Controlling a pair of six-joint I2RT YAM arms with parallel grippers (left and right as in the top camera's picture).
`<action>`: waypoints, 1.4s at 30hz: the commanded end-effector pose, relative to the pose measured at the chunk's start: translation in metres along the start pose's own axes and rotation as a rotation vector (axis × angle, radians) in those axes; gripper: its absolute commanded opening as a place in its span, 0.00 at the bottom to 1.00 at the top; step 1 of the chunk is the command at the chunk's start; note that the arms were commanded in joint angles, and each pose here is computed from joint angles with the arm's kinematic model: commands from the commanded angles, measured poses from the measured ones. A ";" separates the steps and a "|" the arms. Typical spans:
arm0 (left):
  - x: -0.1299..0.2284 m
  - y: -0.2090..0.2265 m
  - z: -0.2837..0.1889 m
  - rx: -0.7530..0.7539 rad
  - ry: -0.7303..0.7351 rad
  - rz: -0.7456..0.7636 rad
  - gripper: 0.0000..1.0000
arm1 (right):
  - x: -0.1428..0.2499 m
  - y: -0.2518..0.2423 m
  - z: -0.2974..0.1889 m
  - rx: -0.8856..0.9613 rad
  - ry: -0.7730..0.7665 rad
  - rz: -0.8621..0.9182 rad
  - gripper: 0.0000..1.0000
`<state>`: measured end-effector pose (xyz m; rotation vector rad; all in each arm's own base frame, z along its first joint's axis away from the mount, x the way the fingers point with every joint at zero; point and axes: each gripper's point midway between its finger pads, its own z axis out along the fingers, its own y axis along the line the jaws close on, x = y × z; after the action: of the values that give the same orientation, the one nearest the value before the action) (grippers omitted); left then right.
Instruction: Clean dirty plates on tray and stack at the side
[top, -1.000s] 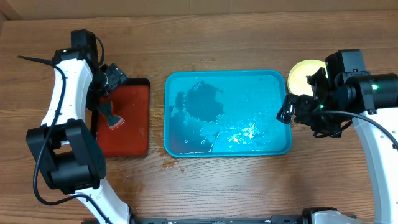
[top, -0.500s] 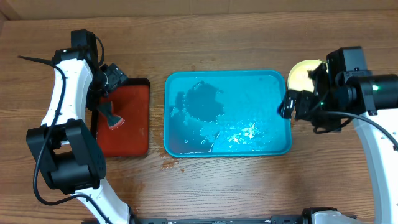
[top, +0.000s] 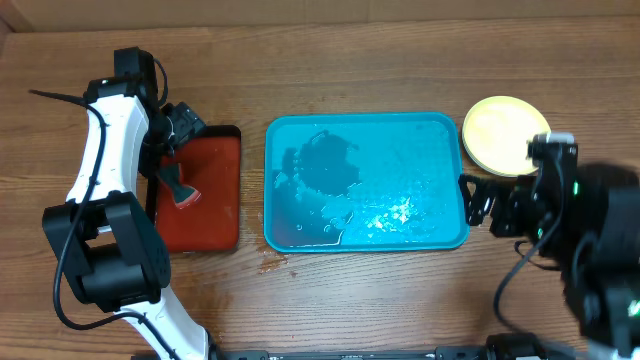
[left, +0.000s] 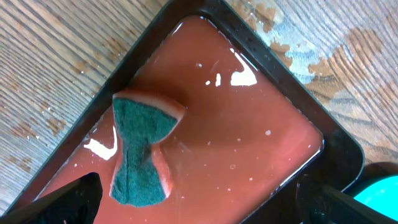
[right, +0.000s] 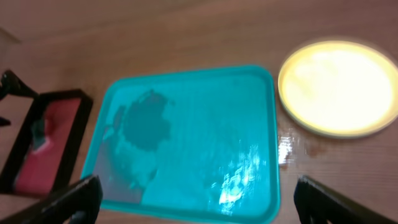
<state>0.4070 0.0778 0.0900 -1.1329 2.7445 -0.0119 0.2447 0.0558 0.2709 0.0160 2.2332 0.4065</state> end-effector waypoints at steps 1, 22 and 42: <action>-0.003 -0.003 -0.003 0.010 -0.009 -0.002 1.00 | 0.025 -0.008 0.006 -0.005 -0.086 -0.048 1.00; -0.003 -0.003 -0.003 0.011 -0.009 -0.002 1.00 | 0.070 -0.035 0.039 -0.044 -0.580 -0.149 1.00; -0.003 -0.003 -0.003 0.011 -0.009 -0.002 1.00 | 0.066 -0.079 0.045 0.175 -0.678 -0.084 1.00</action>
<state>0.4073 0.0779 0.0902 -1.1325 2.7434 -0.0117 0.2460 0.0153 0.1730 0.0851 1.5930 0.1820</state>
